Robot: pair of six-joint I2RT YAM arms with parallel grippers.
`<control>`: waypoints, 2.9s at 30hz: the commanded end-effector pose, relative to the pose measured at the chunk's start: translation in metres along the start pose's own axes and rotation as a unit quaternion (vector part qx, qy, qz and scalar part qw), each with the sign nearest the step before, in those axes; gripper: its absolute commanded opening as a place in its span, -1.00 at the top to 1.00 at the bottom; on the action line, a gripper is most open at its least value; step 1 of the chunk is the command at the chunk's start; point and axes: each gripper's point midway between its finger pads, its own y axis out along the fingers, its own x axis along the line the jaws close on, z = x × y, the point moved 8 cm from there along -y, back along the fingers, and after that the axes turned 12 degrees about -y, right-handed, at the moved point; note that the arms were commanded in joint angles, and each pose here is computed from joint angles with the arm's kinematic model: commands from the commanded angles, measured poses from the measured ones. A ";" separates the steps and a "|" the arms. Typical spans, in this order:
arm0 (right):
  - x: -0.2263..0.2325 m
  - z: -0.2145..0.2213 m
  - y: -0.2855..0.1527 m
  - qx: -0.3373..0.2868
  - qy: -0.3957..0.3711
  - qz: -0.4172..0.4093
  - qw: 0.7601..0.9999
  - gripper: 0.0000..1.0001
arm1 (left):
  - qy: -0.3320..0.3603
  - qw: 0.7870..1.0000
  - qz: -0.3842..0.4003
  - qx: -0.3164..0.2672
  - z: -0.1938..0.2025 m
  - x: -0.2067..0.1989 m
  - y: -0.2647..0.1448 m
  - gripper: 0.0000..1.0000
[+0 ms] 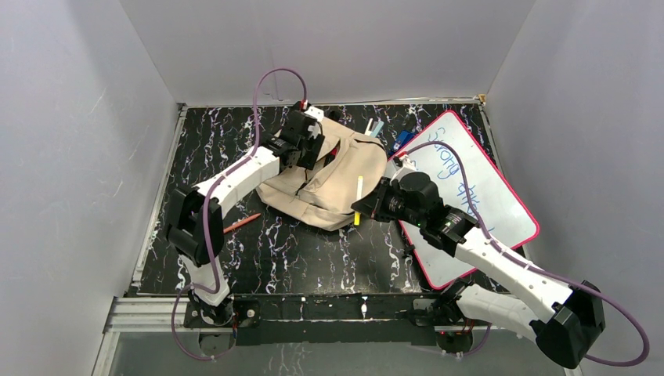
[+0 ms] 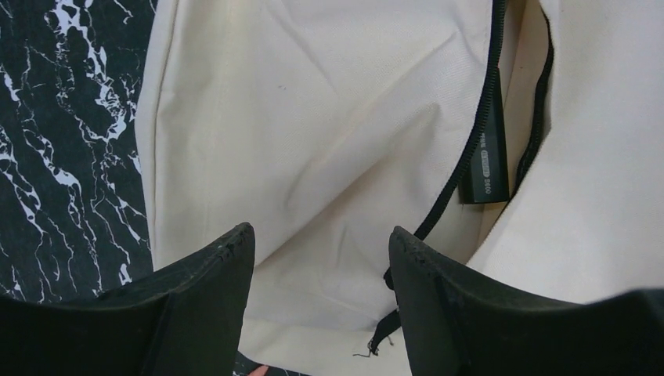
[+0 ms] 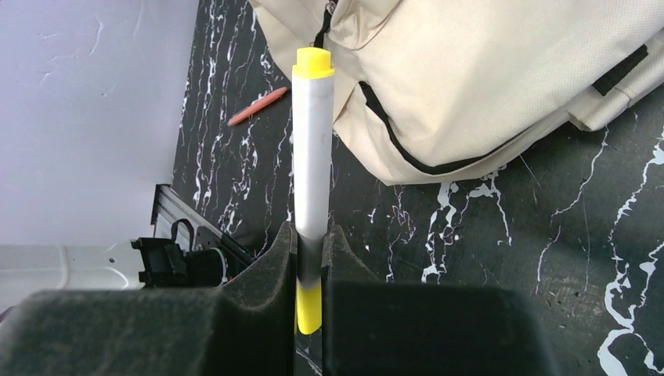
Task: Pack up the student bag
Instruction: Place the stationery in the student bag.
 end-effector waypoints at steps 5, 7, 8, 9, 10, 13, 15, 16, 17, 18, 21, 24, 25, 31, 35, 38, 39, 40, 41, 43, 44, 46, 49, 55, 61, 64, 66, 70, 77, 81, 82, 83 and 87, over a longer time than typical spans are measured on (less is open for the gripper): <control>0.002 -0.004 -0.004 -0.015 -0.002 -0.007 1.000 1.00 | 0.011 0.997 0.078 -0.004 -0.007 -0.014 0.005 -0.22; 0.001 -0.003 -0.004 -0.015 -0.001 -0.006 1.000 1.00 | 0.008 0.996 0.084 -0.010 -0.008 -0.015 0.003 -0.23; 0.001 -0.003 -0.004 -0.015 -0.001 -0.006 1.000 1.00 | 0.007 0.996 0.086 -0.014 -0.010 -0.015 0.002 -0.23; 0.001 -0.003 -0.003 -0.014 -0.001 -0.005 1.000 1.00 | 0.009 0.996 0.087 -0.015 -0.010 -0.015 0.002 -0.23; 0.001 -0.003 -0.003 -0.014 -0.001 -0.006 1.000 1.00 | 0.010 0.996 0.087 -0.016 -0.010 -0.016 0.003 -0.23; 0.000 -0.002 -0.001 -0.011 0.000 -0.005 1.000 1.00 | 0.012 0.996 0.086 -0.018 -0.012 -0.016 0.003 -0.23; -0.001 0.000 -0.001 -0.008 0.001 -0.005 1.000 1.00 | 0.022 0.996 0.087 -0.010 -0.008 -0.017 0.009 -0.24; -0.001 0.001 -0.001 -0.008 0.002 -0.005 1.000 1.00 | 0.025 0.996 0.084 -0.007 -0.006 -0.016 0.011 -0.24; -0.001 0.001 -0.001 -0.009 0.002 -0.005 1.000 1.00 | 0.029 0.996 0.080 -0.005 -0.005 -0.016 0.013 -0.24; -0.001 0.001 -0.001 -0.008 0.002 -0.004 1.000 1.00 | 0.033 0.997 0.076 -0.001 -0.003 -0.015 0.016 -0.24; -0.002 0.002 -0.001 -0.009 0.003 -0.004 1.000 1.00 | 0.041 0.996 0.074 0.006 0.002 -0.015 0.021 -0.24; -0.002 0.002 -0.001 -0.008 0.003 -0.004 1.000 1.00 | 0.047 0.996 0.075 0.011 0.005 -0.016 0.025 -0.24; -0.002 0.002 -0.001 -0.007 0.003 -0.004 1.000 1.00 | 0.049 0.996 0.075 0.013 0.006 -0.016 0.026 -0.24; -0.002 0.002 0.000 -0.005 0.004 -0.003 1.000 1.00 | 0.053 0.994 0.094 0.022 0.012 -0.021 0.031 -0.22; -0.002 0.002 0.000 -0.005 0.006 -0.002 1.000 1.00 | 0.060 0.995 0.080 0.021 0.013 -0.020 0.035 -0.13; -0.002 0.002 0.001 -0.002 0.006 0.000 1.000 1.00 | 0.058 0.995 0.086 0.017 0.012 -0.020 0.032 -0.10; -0.002 0.003 0.001 -0.001 0.006 0.000 1.000 1.00 | 0.056 0.994 0.094 0.016 0.012 -0.021 0.031 -0.10; -0.002 0.002 0.001 -0.001 0.006 0.000 1.000 1.00 | 0.057 0.993 0.103 0.014 0.012 -0.023 0.028 -0.11; -0.002 0.003 0.002 0.000 0.007 0.001 1.000 1.00 | 0.059 0.992 0.111 0.012 0.013 -0.024 0.026 -0.12; -0.002 0.003 0.003 0.001 0.007 0.000 1.000 1.00 | 0.068 0.990 0.122 0.012 0.016 -0.027 0.023 -0.16; -0.002 0.003 0.003 0.002 0.007 -0.001 1.000 1.00 | 0.073 0.989 0.128 0.014 0.018 -0.028 0.022 -0.19; -0.002 0.003 0.005 0.005 0.008 -0.003 1.000 1.00 | 0.081 0.987 0.140 0.016 0.021 -0.031 0.019 -0.25; -0.001 0.004 0.007 0.011 0.010 -0.005 1.000 1.00 | 0.093 0.987 0.131 0.015 0.024 -0.030 0.019 -0.30; -0.001 0.005 0.007 0.013 0.011 -0.007 1.000 1.00 | 0.108 0.994 0.021 -0.010 0.017 -0.011 0.026 -0.07; -0.001 0.003 0.006 0.008 0.010 -0.004 1.000 1.00 | 0.124 0.988 -0.073 -0.057 0.002 0.006 0.025 0.29; 0.000 0.002 0.007 0.007 0.011 -0.005 1.000 1.00 | 0.117 0.987 -0.086 -0.075 -0.002 0.009 0.020 0.45; 0.000 0.001 0.010 0.005 0.014 -0.007 1.000 1.00 | 0.104 0.988 -0.079 -0.086 -0.005 0.009 0.015 0.50; 0.007 -0.006 0.019 -0.006 0.031 -0.025 0.999 1.00 | 0.074 0.990 -0.052 -0.110 -0.009 0.007 0.003 0.61; 0.018 -0.028 0.048 -0.017 0.081 -0.007 0.997 1.00 | 0.027 0.988 -0.001 -0.154 -0.013 0.003 -0.013 0.89; 0.026 -0.045 0.067 -0.022 0.101 -0.003 0.995 1.00 | 0.008 0.985 0.047 -0.166 -0.013 -0.004 -0.021 1.00; 0.028 -0.048 0.071 -0.021 0.107 -0.002 0.994 1.00 | 0.003 0.984 0.057 -0.169 -0.013 -0.005 -0.023 1.00; 0.029 -0.053 0.077 -0.021 0.118 -0.001 0.993 1.00 | 0.000 0.983 0.067 -0.171 -0.012 -0.007 -0.024 1.00; 0.024 -0.065 0.101 -0.007 0.148 0.008 0.989 1.00 | -0.012 0.980 0.095 -0.173 -0.008 -0.011 -0.027 1.00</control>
